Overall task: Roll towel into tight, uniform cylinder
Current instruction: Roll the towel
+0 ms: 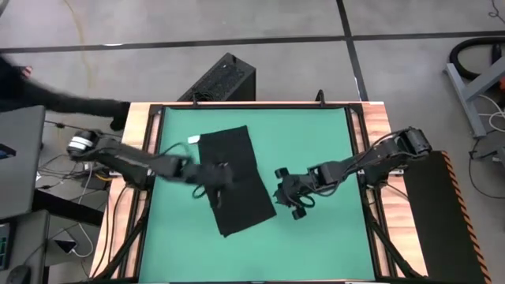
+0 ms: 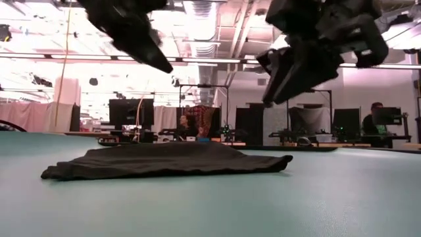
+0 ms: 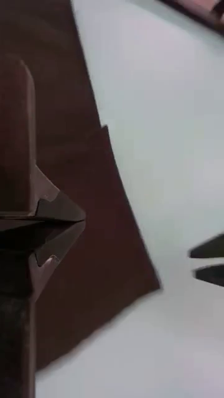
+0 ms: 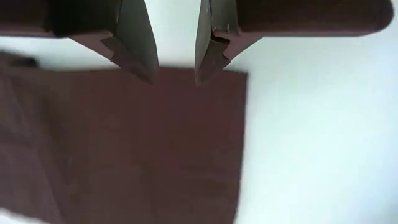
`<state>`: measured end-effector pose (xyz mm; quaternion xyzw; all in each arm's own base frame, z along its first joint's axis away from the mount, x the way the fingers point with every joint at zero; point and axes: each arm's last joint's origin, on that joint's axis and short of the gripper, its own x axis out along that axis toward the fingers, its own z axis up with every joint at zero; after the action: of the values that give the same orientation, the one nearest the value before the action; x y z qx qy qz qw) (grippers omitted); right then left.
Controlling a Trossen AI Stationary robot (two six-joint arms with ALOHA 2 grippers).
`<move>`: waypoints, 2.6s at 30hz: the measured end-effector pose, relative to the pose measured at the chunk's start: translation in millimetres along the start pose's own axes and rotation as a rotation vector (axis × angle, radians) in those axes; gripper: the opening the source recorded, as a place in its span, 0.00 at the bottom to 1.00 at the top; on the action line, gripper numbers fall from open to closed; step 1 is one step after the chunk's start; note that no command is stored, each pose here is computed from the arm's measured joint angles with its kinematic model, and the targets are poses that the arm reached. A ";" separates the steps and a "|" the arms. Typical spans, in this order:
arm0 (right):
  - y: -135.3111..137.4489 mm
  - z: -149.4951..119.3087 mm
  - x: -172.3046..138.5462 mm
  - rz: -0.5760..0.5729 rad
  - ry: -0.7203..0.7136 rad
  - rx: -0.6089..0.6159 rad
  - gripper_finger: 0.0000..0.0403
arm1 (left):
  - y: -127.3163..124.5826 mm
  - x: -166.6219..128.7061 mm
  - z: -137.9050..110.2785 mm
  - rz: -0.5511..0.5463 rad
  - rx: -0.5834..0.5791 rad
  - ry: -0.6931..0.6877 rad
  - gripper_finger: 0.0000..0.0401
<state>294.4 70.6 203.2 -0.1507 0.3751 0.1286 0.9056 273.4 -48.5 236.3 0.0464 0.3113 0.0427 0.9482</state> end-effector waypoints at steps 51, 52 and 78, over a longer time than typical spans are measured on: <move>84.6 49.2 60.6 -0.019 -0.219 0.160 0.31 | -151.4 -8.4 -95.7 -0.121 0.323 0.045 0.20; 84.6 48.8 60.7 -0.019 -0.215 0.159 0.31 | -150.6 -7.3 -95.4 -0.134 0.315 0.054 0.23; 82.8 46.2 61.3 -0.021 -0.187 0.167 0.31 | -143.9 1.3 -91.6 -0.271 0.457 0.089 0.32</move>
<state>337.4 171.3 175.7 -0.0660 0.2968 0.1008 0.9473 227.5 -185.5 145.5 0.2151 0.3576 -0.1539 0.8956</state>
